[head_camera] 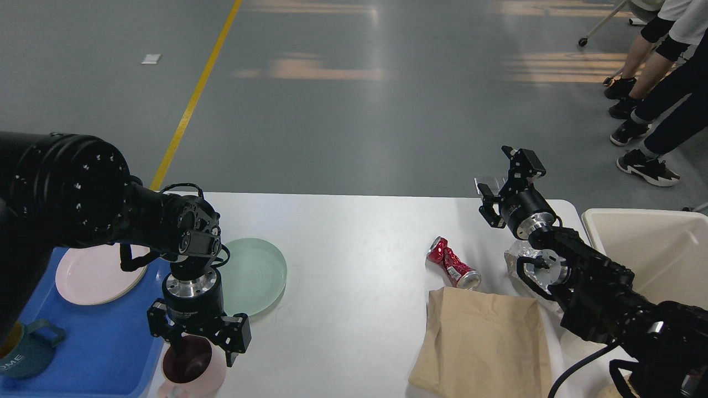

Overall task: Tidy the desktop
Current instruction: 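Grasp the pink mug and carry it onto the blue tray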

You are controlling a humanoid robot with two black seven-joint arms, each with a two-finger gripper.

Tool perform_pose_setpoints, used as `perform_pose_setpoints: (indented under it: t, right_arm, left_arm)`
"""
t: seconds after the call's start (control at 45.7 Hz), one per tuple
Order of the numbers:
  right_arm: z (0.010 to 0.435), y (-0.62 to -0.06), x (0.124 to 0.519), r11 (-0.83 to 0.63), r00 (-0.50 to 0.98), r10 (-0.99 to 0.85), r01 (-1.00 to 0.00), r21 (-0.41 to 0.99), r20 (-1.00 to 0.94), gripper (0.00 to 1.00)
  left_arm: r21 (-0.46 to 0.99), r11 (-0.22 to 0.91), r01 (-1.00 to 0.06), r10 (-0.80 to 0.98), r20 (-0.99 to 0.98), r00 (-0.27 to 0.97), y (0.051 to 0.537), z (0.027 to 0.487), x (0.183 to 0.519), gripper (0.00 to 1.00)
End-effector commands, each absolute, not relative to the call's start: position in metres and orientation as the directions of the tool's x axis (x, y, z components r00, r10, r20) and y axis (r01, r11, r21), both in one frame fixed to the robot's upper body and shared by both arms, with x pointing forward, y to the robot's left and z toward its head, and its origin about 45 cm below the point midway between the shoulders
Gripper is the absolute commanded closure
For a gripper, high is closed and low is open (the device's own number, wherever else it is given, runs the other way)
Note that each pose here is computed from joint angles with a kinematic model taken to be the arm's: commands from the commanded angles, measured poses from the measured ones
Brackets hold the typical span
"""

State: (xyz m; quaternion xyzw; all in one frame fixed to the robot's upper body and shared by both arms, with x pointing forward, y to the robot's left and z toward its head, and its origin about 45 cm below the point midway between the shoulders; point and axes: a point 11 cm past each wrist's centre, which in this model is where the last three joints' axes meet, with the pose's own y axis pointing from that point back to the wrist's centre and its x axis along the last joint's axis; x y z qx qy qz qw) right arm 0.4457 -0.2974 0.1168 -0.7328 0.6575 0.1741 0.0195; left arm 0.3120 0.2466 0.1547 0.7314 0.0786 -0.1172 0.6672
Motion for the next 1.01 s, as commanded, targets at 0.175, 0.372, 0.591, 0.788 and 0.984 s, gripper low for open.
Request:
perform_pose_setpoints:
  t: [0.175,0.372,0.591,0.788,0.984]
  right_arm:
    - [0.117,-0.298,0.446,-0.134,0.074,-0.957,-0.971,0.201,-0.28,0.0]
    - [0.117,-0.298,0.446,-0.134,0.074,-0.957,-0.971,0.201,-0.28,0.0]
    - [0.117,-0.297,0.446,-0.135,0.075,-0.957,-0.97,0.2,-0.281,0.0]
    - [0.117,-0.297,0.446,-0.135,0.075,-0.957,-0.97,0.2,-0.281,0.0]
    - [0.117,-0.297,0.446,-0.135,0.075,-0.957,-0.97,0.2,-0.281,0.0]
  left_arm:
    - [0.967,-0.101,0.233,-0.047,-0.239,0.97,0.245,0.149,0.314,0.06]
    - [0.965,-0.09,0.247,-0.044,-0.252,0.967,0.244,0.145,0.31,0.06]
    - [0.96,-0.077,0.27,-0.033,-0.273,0.961,0.244,0.134,0.302,0.06]
    - [0.961,-0.071,0.269,-0.031,-0.272,0.962,0.243,0.129,0.302,0.06]
    - [0.967,-0.064,0.248,-0.029,-0.25,0.968,0.243,0.124,0.302,0.12]
